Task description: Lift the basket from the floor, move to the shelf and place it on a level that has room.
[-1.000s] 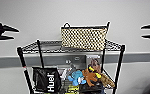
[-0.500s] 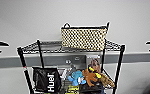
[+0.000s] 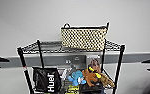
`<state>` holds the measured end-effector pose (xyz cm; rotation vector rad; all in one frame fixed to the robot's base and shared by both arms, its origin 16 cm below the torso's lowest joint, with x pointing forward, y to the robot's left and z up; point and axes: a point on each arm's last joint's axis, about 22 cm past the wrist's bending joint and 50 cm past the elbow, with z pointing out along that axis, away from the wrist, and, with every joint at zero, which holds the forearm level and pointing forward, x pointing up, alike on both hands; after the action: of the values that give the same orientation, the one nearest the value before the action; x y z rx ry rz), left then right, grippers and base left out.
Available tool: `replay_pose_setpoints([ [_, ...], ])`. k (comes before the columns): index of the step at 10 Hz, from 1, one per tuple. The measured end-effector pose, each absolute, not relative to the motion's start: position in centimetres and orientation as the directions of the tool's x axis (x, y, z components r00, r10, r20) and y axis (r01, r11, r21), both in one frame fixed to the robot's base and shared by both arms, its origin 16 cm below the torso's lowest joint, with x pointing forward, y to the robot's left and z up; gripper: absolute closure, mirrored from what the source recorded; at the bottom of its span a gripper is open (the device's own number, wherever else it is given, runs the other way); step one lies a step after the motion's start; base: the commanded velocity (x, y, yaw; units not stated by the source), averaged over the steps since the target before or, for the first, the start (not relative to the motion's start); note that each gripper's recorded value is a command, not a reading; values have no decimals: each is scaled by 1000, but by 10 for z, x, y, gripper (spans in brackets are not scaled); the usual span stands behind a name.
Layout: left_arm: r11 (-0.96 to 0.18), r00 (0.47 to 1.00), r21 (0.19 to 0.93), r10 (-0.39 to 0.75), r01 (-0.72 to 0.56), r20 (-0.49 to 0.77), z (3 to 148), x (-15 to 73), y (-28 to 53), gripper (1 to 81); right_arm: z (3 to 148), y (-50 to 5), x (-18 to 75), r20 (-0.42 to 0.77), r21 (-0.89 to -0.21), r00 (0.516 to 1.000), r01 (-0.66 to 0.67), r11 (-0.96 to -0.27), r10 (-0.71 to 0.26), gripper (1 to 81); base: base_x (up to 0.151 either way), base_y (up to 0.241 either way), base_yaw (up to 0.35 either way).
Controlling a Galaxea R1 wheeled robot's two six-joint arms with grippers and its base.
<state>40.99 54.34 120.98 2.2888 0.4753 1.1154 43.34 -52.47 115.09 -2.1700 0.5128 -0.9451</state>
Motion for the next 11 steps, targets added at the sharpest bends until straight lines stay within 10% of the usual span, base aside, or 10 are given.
replay_pose_setpoints([
  [11,-807,758,552,490,209,430,988,374,520,10,886,-494,372,240,-636,797,-302,-710,-554,10,0,0,0],
])
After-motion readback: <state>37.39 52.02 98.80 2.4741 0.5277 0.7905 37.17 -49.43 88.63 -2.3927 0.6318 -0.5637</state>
